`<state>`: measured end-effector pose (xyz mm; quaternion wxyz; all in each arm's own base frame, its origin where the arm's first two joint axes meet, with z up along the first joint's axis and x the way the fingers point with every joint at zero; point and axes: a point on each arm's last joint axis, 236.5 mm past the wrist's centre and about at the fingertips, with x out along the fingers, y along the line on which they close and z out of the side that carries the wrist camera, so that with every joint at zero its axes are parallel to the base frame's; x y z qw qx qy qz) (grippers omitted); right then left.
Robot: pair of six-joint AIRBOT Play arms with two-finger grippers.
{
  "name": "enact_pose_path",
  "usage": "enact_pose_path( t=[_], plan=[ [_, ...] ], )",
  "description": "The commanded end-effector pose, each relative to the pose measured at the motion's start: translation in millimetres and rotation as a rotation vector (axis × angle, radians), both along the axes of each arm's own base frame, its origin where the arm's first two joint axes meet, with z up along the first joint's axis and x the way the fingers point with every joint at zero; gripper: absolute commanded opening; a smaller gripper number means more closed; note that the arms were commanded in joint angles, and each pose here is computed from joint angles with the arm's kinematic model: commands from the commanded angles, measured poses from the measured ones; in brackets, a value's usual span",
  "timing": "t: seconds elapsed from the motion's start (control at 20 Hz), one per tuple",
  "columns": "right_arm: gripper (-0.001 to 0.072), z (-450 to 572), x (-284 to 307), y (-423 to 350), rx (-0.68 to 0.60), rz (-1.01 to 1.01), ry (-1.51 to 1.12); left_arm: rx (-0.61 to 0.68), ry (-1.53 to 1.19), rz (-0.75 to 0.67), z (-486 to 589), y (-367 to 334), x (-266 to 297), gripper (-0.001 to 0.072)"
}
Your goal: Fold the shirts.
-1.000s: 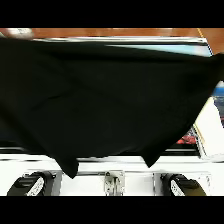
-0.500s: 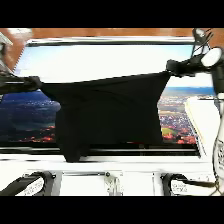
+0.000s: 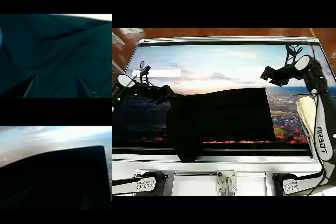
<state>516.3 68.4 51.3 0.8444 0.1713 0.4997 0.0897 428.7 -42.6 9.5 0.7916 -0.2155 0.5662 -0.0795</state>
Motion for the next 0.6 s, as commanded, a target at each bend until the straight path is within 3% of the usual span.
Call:
enact_pose_path(
  t=[0.0, 0.1, 0.15, 0.3, 0.35, 0.4, 0.55],
  plan=[
    [0.0661, 8, -63, -81, -0.284, 0.039, 0.164, -0.022, 0.167, -0.072, 11, 43, -55, 0.0548],
    [0.0626, 11, -123, -152, -0.429, -0.007, 0.37, -0.066, 0.251, -0.038, 10, 70, -98, 0.0553],
    [0.0588, 9, -149, -165, -0.387, -0.012, 0.445, -0.092, 0.29, -0.016, 2, 77, -122, 0.0603],
    [0.0593, -8, -179, -154, -0.079, -0.108, 0.443, -0.182, 0.371, 0.098, -49, 77, -181, 0.061],
    [0.0683, -13, -184, -141, 0.036, -0.129, 0.427, -0.246, 0.366, 0.115, -62, 64, -188, 0.061],
    [0.0688, -18, -188, -130, 0.12, -0.136, 0.418, -0.3, 0.352, 0.111, -71, 51, -192, 0.0609],
    [0.0688, -36, -203, -114, 0.208, -0.13, 0.461, -0.311, 0.341, 0.146, -99, 35, -197, 0.0599]
  ],
)
